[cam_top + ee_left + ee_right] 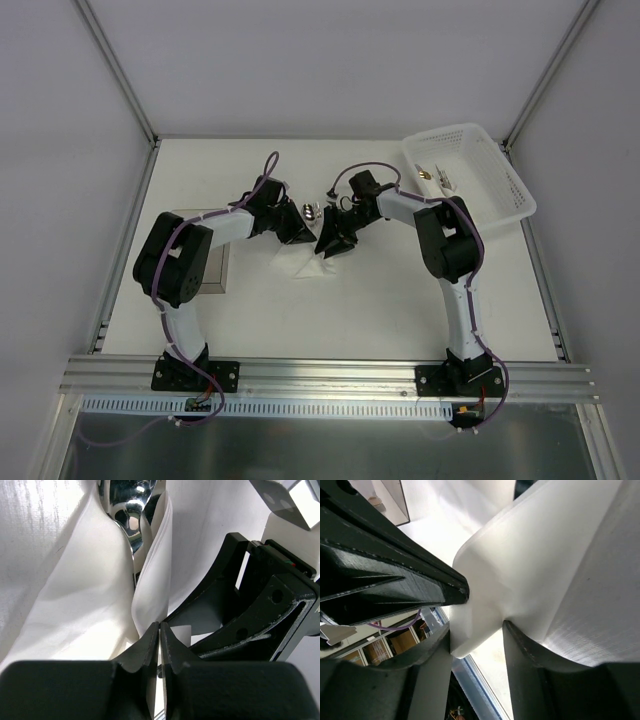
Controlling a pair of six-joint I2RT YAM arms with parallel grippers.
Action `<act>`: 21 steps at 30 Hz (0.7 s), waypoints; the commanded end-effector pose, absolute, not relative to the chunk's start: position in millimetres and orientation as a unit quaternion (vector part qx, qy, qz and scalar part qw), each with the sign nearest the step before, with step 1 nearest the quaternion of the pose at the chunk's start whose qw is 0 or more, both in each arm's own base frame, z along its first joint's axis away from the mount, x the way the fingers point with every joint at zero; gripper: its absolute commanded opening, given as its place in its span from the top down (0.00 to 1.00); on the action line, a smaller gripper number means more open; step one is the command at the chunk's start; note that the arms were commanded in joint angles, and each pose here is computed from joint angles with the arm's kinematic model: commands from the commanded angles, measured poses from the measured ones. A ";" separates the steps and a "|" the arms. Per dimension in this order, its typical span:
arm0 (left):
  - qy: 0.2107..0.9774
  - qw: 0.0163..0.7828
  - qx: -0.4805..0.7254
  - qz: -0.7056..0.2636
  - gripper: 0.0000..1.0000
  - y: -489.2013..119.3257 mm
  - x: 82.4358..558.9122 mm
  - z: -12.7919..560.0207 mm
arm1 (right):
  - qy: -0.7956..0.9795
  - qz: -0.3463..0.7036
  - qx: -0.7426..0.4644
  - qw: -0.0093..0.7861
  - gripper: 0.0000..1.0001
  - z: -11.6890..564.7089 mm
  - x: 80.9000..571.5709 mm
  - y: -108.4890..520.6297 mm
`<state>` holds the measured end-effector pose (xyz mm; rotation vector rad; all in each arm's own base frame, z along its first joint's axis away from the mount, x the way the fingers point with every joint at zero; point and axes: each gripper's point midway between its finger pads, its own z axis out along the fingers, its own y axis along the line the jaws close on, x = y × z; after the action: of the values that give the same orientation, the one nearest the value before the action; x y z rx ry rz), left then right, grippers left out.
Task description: Place the utensils on the paper napkin and roll it up
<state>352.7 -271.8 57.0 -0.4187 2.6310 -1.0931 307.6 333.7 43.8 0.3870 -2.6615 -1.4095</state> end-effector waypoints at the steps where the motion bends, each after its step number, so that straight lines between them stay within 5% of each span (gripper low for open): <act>1: 0.904 0.158 -0.131 -0.376 0.94 -263.9 355.8 78.1 | -0.883 -0.443 0.149 0.030 0.54 51.7 304.7 329.7; 6: 0.895 0.197 -0.111 -0.385 0.81 -268.8 378.3 103.3 | -0.885 -0.438 0.154 0.037 0.46 46.0 301.2 328.3; 21: 0.897 0.113 -0.108 -0.414 0.80 -299.9 392.7 66.4 | -0.888 -0.432 0.156 0.035 0.32 43.4 301.6 327.3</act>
<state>394.2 -292.7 60.6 -0.3357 2.6120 -1.1432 303.8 335.5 50.9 0.4523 -2.6613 -1.4279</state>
